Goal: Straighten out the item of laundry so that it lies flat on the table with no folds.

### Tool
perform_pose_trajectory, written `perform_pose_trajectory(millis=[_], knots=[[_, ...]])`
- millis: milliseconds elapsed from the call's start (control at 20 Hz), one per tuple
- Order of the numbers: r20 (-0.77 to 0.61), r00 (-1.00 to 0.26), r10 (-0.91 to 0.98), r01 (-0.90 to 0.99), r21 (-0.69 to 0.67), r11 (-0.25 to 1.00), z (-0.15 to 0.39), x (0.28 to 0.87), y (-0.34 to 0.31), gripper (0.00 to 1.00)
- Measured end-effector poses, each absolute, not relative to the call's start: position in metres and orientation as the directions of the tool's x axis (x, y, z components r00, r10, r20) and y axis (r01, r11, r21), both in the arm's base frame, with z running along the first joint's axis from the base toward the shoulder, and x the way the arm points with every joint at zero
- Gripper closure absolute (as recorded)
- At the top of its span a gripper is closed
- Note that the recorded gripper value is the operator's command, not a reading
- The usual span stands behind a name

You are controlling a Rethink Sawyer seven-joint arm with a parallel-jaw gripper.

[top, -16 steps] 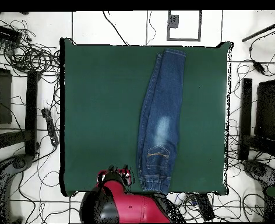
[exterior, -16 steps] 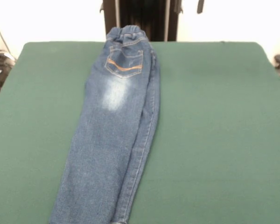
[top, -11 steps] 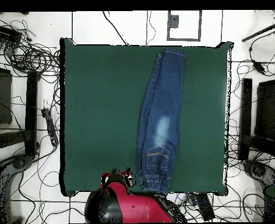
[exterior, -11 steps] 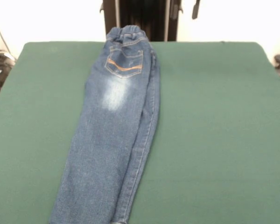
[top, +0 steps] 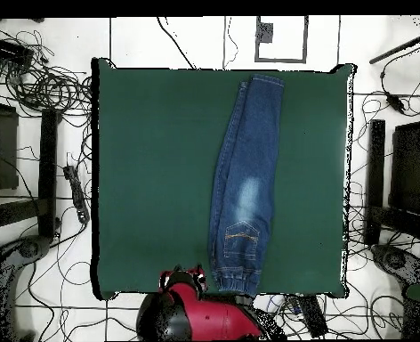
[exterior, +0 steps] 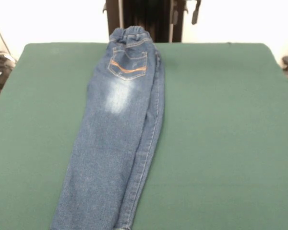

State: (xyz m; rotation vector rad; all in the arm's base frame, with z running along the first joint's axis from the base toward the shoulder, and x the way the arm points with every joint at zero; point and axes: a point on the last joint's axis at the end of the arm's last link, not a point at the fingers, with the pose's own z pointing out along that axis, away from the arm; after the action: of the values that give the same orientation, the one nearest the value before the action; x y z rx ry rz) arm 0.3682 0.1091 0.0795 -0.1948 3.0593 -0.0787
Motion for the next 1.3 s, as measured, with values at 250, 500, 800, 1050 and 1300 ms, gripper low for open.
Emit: perform_pose_trajectory(millis=[250,500,800,1050,1300], knots=[[-0.050,-0.993,-0.110,-0.107,-0.051,0.993,0.077,0.361,0.104,0.00],[-0.046,-0.994,-0.100,-0.098,-0.049,0.994,0.077,0.357,0.101,0.00],[-0.040,-0.994,-0.100,-0.098,-0.047,0.994,0.077,0.352,0.102,0.00],[-0.038,-0.994,-0.100,-0.098,-0.047,0.994,0.077,0.352,0.102,0.00],[-0.038,-0.994,-0.100,-0.098,-0.047,0.994,0.077,0.351,0.102,0.00]])
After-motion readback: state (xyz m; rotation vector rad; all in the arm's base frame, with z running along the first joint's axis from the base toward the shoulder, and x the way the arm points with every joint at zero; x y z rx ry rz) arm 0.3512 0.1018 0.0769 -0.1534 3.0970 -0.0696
